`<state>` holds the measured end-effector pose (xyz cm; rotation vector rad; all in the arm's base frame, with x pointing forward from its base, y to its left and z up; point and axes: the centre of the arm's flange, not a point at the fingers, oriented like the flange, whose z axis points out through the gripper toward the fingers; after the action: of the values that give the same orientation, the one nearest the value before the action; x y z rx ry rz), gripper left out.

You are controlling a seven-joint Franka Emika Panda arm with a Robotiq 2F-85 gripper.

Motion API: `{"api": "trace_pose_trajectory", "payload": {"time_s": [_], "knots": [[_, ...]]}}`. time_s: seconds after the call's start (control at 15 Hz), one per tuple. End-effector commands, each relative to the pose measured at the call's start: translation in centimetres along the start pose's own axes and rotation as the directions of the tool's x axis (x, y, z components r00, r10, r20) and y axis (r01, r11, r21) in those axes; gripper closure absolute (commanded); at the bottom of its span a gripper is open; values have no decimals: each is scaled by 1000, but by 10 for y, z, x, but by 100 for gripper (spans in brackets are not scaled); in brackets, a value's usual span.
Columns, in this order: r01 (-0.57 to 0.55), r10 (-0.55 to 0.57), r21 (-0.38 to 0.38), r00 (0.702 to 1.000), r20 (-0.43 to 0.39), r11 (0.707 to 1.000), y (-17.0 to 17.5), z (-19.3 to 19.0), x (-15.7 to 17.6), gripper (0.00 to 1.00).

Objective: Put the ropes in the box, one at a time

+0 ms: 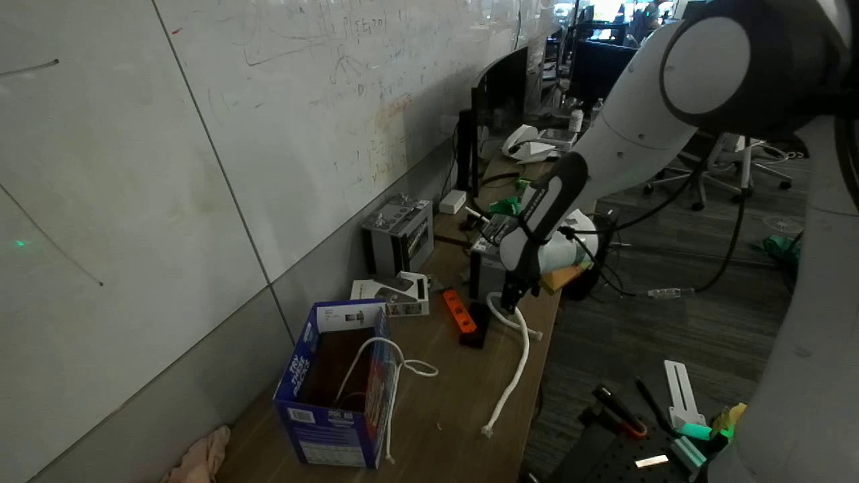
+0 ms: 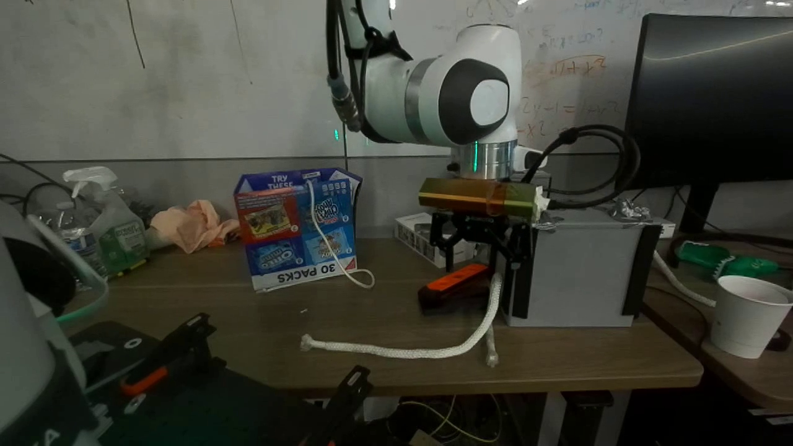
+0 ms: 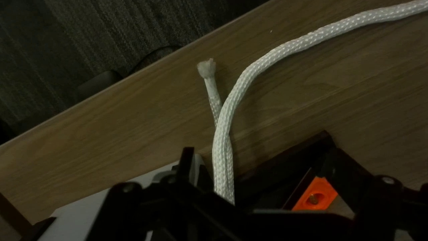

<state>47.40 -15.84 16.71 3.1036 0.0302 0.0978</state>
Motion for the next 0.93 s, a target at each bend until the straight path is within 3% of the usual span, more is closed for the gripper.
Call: {"api": "trace_pose_trajectory", "payload": {"time_s": [0.0,0.87], "knots": [[11,-10,24,999,-36,1000,14,23,9,0],[16,-13,78,999,-36,997,46,69,30,0]]}}
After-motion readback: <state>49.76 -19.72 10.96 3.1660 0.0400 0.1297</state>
